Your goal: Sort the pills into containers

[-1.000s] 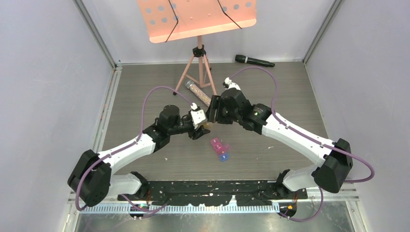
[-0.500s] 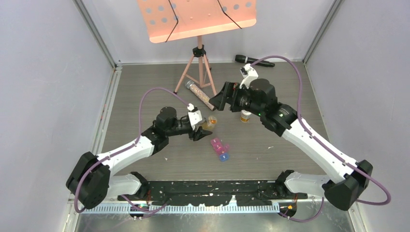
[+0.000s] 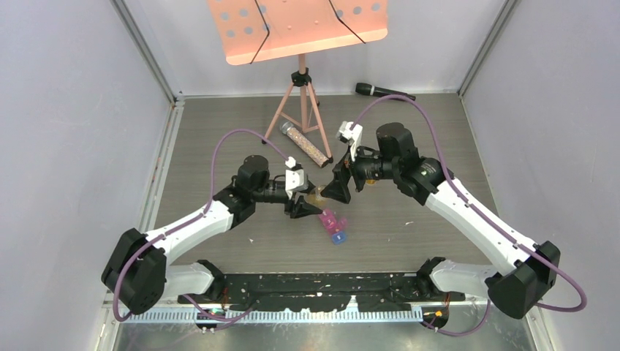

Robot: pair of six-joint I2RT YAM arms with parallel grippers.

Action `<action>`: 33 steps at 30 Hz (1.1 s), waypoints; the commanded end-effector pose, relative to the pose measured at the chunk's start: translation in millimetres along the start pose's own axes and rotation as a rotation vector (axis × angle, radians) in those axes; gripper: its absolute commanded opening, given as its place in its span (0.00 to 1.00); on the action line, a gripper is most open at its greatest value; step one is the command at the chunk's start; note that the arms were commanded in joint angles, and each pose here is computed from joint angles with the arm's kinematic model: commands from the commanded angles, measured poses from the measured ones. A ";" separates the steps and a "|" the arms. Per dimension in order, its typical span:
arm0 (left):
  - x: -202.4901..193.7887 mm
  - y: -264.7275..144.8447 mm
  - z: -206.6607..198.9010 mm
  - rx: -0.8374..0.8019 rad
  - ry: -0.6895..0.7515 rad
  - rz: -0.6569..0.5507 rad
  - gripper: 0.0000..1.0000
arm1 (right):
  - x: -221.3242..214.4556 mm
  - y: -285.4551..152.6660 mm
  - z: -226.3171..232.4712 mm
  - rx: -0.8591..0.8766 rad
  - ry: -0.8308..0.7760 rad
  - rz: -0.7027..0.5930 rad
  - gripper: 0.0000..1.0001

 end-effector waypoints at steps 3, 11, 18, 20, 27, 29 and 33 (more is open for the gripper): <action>16.0 0.0 -0.9 -0.051 0.033 -0.018 0.00 | -3.8 5.8 18.2 0.177 -0.137 0.017 0.91; 17.4 0.2 1.8 -0.038 0.035 -0.018 0.00 | -10.2 15.4 14.8 0.175 -0.121 0.046 0.82; 20.9 1.5 4.7 -0.035 0.038 -0.023 0.00 | -19.7 23.8 3.7 0.113 -0.128 0.083 0.79; 21.5 1.7 5.6 -0.031 0.039 -0.023 0.00 | -19.9 25.0 3.8 0.109 -0.126 0.081 0.76; 24.8 2.0 15.0 0.016 0.047 -0.026 0.00 | -8.3 29.9 10.6 0.064 -0.054 0.012 0.54; 25.5 2.3 22.4 0.055 0.049 -0.026 0.00 | -7.1 36.2 16.0 0.035 0.004 -0.027 0.53; 23.7 1.2 35.5 0.146 0.067 -0.036 0.00 | -9.3 50.8 21.6 -0.054 0.184 -0.068 0.51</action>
Point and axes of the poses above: each gripper's point midway between its finger pads, its own y axis out along the fingers, its own z axis along the line the jaws close on, x = y × z, the point moved 1 cm from there along -y, back along the fingers, and after that the axes turned 2 degrees about y, right-handed, at the moved point
